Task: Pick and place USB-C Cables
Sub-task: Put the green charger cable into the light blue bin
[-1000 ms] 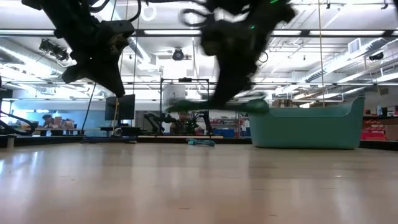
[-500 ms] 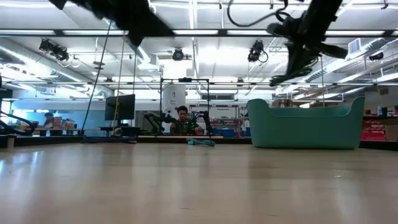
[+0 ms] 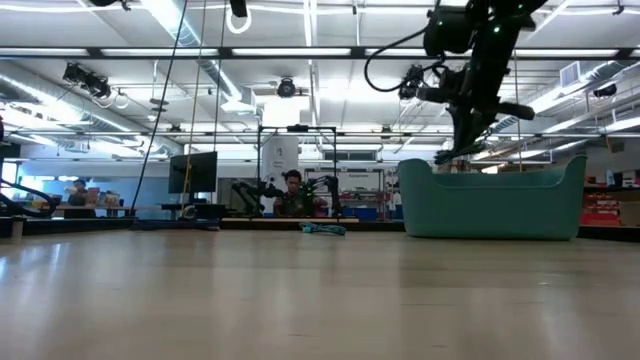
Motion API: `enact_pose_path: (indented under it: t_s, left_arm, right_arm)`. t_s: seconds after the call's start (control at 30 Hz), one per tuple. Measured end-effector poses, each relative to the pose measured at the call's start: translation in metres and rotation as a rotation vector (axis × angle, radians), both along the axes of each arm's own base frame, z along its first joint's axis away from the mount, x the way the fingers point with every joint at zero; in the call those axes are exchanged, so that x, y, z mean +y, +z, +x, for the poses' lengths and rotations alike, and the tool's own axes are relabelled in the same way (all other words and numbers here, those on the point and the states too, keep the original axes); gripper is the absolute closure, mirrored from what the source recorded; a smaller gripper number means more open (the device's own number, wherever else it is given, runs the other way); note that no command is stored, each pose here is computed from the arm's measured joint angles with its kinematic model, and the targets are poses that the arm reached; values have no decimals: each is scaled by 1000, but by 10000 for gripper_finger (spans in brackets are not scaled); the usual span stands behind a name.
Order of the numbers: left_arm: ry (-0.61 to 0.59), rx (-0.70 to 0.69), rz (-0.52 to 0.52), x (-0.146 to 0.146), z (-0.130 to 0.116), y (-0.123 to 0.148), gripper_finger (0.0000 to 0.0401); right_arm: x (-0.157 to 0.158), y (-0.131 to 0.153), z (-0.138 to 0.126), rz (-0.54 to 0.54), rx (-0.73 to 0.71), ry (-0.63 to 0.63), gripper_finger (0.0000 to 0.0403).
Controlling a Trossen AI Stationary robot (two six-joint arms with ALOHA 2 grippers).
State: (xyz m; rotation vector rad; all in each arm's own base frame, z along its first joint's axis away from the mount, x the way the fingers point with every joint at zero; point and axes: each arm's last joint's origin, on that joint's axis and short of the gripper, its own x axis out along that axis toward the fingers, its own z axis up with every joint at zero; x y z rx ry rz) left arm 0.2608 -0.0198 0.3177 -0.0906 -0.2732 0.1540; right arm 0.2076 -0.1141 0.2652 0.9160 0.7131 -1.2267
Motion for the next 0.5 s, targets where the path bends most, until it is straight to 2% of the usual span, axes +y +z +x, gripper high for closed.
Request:
enact_pose_path:
  t_s: [0.23,0.33,0.5]
  left_arm:
    - [0,15,2,0,0,-1,366]
    - [0,18,2,0,0,-2,369]
    - [0,17,2,0,0,-2,363]
  right_arm:
    - [-21,-23,21,30,16,76,386]
    - [-29,-36,26,80,36,86,385]
    - [-38,-56,34,118,88,96,361]
